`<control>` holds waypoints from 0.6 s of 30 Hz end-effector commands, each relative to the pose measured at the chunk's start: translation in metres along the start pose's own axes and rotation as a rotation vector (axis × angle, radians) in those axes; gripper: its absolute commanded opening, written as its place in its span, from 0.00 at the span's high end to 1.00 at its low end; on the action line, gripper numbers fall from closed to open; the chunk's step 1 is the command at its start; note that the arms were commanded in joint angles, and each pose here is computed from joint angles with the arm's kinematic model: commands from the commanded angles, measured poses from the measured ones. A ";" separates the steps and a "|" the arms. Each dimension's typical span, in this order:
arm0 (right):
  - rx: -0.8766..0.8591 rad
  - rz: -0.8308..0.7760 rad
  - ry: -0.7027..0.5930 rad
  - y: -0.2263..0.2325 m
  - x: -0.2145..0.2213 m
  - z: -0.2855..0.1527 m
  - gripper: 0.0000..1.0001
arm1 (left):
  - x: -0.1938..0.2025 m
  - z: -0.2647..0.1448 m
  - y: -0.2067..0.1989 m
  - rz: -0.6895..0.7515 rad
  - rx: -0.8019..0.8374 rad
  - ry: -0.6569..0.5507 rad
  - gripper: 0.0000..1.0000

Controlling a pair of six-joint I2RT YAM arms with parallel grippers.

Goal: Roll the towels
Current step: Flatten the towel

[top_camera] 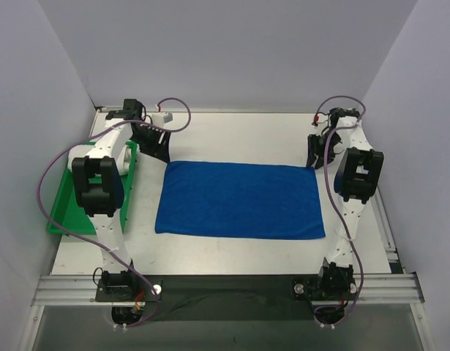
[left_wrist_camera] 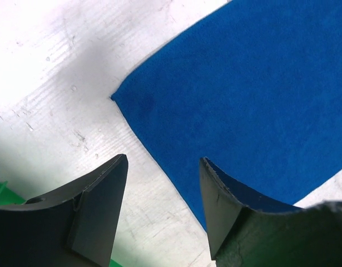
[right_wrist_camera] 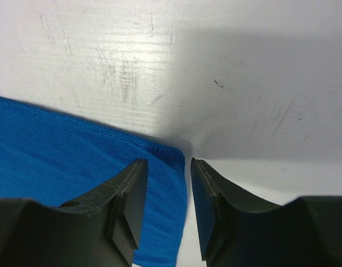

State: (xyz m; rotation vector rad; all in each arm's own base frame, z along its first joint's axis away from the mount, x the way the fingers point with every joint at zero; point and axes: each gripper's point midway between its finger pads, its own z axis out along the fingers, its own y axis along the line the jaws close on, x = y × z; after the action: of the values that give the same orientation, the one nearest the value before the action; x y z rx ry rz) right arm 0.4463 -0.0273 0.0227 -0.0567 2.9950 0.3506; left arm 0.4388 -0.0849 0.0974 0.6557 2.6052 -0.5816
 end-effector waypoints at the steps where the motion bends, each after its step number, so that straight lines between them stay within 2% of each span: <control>1: -0.021 0.022 0.015 0.006 0.000 0.000 0.63 | -0.020 0.003 0.009 0.004 -0.015 -0.056 0.35; 5: -0.053 0.028 0.030 0.011 0.004 0.004 0.66 | -0.018 0.009 0.017 -0.005 -0.034 -0.039 0.35; 8: -0.063 0.031 0.038 0.011 0.006 0.008 0.73 | -0.019 0.016 0.020 -0.020 -0.029 -0.035 0.33; 14: -0.065 0.044 0.034 0.008 0.005 0.008 0.99 | -0.021 0.030 0.030 -0.045 -0.033 -0.021 0.34; 18: -0.060 0.038 0.029 0.007 0.004 0.006 1.00 | -0.021 0.037 0.035 -0.051 -0.036 -0.016 0.37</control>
State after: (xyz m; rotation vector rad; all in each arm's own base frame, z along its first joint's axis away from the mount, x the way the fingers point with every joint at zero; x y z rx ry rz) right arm 0.4462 -0.0199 0.0143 -0.0253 3.0026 0.4216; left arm 0.4636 -0.0841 0.0565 0.5848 2.6729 -0.5836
